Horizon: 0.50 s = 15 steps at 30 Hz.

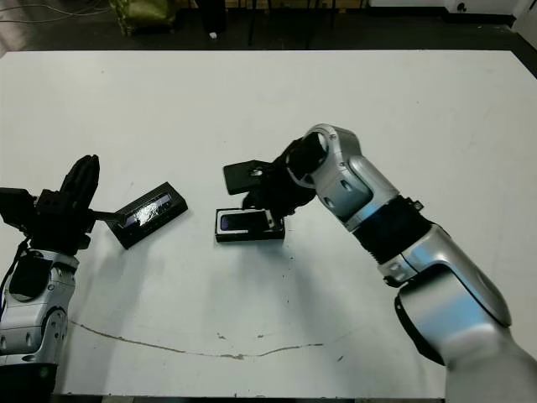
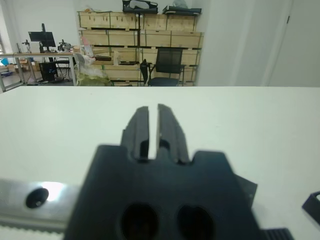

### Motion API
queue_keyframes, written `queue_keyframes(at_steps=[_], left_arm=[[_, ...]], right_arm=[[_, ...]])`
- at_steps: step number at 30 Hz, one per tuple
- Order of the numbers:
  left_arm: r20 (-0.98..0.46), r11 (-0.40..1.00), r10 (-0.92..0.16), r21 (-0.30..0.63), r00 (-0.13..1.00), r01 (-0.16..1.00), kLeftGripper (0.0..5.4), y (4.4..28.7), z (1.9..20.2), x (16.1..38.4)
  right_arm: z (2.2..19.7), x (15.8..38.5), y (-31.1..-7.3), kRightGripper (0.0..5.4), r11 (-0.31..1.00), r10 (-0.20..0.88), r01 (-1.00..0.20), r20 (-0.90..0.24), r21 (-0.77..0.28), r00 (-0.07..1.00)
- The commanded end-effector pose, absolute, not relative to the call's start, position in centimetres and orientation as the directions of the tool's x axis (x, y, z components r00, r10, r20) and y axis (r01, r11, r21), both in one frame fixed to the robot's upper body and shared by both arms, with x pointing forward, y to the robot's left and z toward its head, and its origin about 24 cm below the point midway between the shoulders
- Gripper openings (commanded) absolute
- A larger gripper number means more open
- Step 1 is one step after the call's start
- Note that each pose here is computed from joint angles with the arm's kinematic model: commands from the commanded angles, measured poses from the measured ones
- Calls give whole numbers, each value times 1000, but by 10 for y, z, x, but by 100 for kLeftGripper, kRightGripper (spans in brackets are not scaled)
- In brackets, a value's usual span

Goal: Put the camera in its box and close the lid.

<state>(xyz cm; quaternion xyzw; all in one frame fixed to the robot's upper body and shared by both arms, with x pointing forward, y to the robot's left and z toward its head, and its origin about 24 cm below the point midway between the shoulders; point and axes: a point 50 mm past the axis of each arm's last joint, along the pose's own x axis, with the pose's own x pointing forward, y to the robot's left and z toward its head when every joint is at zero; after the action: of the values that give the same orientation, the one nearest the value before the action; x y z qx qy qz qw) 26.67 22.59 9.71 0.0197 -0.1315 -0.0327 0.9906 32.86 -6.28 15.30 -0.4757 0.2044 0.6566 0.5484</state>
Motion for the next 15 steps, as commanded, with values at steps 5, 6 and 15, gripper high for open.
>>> queue_keyframes(at_steps=[5, 6, 15], left_arm=[[218, 998, -65, 35, 974, 59, 0, 227, 86, 262], [217, 998, -66, 35, 974, 60, 0, 227, 86, 262], [225, 997, -73, 41, 972, 66, 0, 227, 85, 262]], right_arm=[[151, 332, -63, 390, -294, 534, -917, -842, -270, 76], [151, 332, -63, 412, -291, 533, -918, -842, -270, 79], [154, 335, -66, 477, -259, 553, -918, -825, -302, 115]])
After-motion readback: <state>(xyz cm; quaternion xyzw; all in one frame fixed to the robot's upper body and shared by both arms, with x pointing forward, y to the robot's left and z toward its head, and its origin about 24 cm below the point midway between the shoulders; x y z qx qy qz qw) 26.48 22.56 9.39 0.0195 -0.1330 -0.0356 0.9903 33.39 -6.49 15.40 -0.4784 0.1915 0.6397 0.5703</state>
